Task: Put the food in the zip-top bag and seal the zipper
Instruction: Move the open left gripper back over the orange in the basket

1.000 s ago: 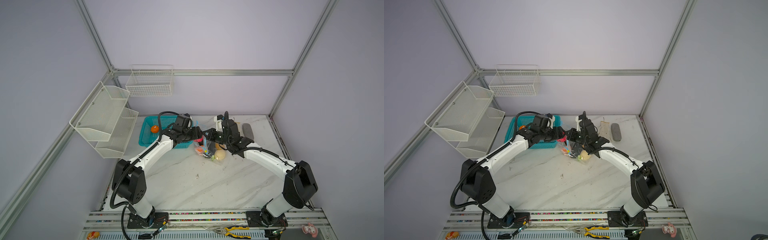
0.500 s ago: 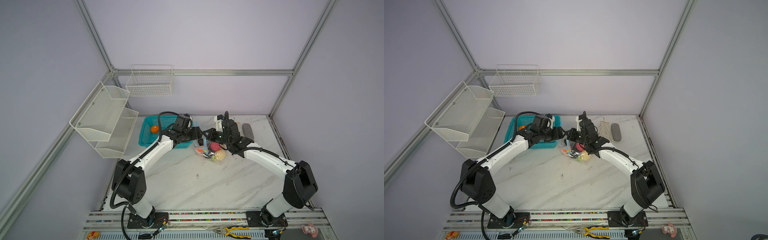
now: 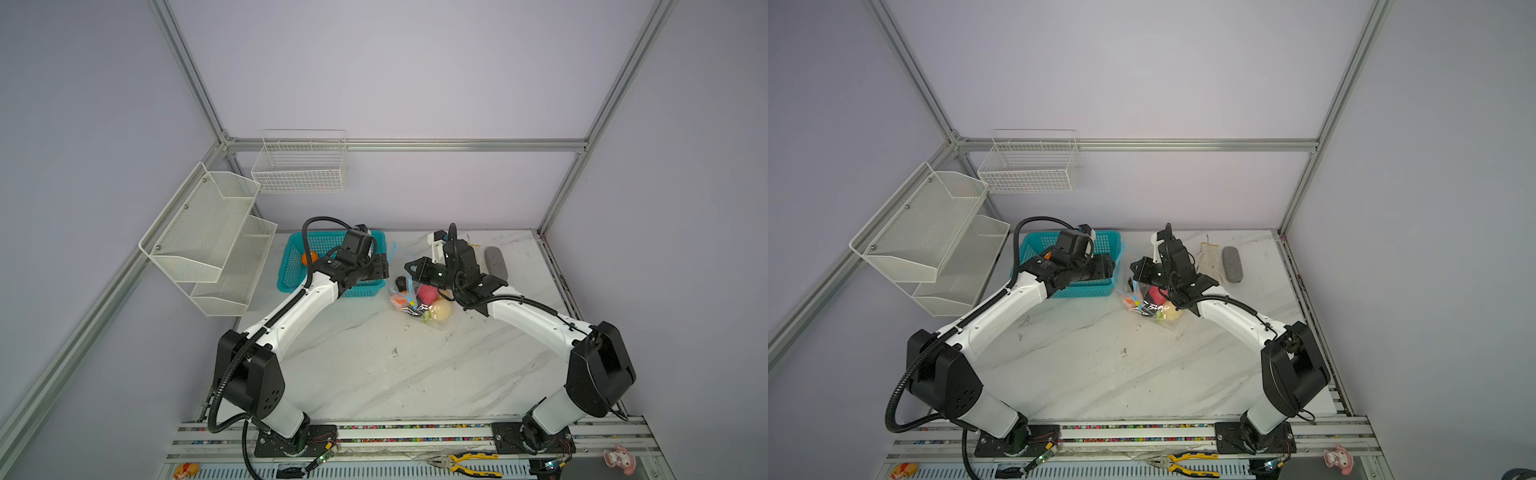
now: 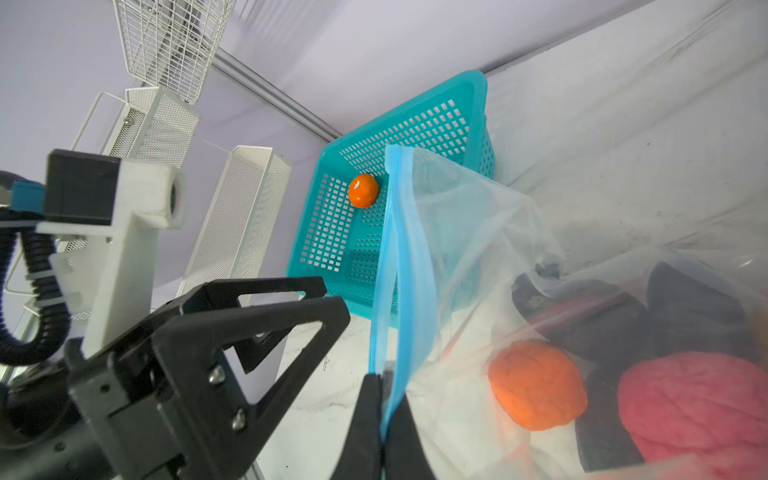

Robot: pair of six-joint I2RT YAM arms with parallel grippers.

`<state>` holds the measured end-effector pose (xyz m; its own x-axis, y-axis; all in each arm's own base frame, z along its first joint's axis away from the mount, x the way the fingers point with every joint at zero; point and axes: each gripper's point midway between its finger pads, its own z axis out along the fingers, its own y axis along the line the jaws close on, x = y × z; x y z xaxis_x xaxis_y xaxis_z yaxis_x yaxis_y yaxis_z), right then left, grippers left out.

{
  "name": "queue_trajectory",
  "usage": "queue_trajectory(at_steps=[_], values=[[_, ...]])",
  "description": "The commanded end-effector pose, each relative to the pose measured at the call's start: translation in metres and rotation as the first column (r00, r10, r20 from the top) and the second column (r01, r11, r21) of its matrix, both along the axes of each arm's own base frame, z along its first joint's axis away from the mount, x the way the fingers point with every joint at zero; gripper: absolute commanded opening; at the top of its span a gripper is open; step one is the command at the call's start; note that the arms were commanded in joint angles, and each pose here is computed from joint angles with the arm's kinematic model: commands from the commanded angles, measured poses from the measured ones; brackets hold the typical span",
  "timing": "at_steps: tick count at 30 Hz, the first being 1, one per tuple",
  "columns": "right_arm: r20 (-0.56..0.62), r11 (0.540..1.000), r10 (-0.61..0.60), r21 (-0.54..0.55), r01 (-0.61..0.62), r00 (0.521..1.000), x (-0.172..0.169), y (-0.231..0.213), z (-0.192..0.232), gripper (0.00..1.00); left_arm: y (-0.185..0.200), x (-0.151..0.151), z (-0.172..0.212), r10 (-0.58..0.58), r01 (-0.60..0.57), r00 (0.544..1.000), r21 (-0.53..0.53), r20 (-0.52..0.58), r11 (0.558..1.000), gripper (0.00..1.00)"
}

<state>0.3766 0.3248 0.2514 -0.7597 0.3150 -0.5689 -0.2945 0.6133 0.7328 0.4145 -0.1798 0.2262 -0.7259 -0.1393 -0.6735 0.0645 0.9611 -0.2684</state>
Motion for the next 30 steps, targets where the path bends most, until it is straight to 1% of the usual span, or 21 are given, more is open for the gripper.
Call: queue_trajectory(at_steps=[1,4,7,11,16,22,25,30], values=[[0.034,0.999,-0.004,0.033,0.003,0.999,-0.002,-0.004,0.015,0.00,0.035,0.015,0.022,0.076,-0.081,0.996,0.097,0.053,0.992,0.71],[0.032,0.999,0.000,0.032,-0.001,0.999,-0.002,-0.002,0.011,0.00,0.062,0.024,0.015,0.136,-0.142,0.989,0.146,0.050,0.979,0.71],[0.029,0.999,0.013,0.030,-0.014,0.999,-0.001,0.001,0.008,0.00,0.087,0.037,0.008,0.193,-0.201,0.980,0.215,0.058,0.956,0.71],[0.031,0.999,0.022,0.036,-0.023,0.999,0.000,0.003,0.008,0.00,0.122,0.061,-0.003,0.279,-0.285,0.958,0.294,0.062,0.912,0.71],[0.030,0.999,0.029,0.030,-0.030,0.999,0.001,0.005,0.004,0.00,0.156,0.096,-0.023,0.349,-0.341,0.936,0.360,0.045,0.868,0.71],[0.025,0.999,0.035,0.023,-0.035,0.999,0.001,0.006,-0.001,0.00,0.185,0.129,-0.047,0.393,-0.367,0.920,0.355,0.000,0.860,0.71],[0.020,0.999,0.038,0.022,-0.039,0.999,0.002,0.007,-0.004,0.00,0.196,0.143,-0.060,0.398,-0.365,0.917,0.348,-0.025,0.863,0.71],[0.010,0.999,0.047,0.016,-0.047,0.999,0.005,0.012,-0.010,0.00,0.210,0.160,-0.075,0.405,-0.365,0.914,0.359,-0.040,0.859,0.71]])
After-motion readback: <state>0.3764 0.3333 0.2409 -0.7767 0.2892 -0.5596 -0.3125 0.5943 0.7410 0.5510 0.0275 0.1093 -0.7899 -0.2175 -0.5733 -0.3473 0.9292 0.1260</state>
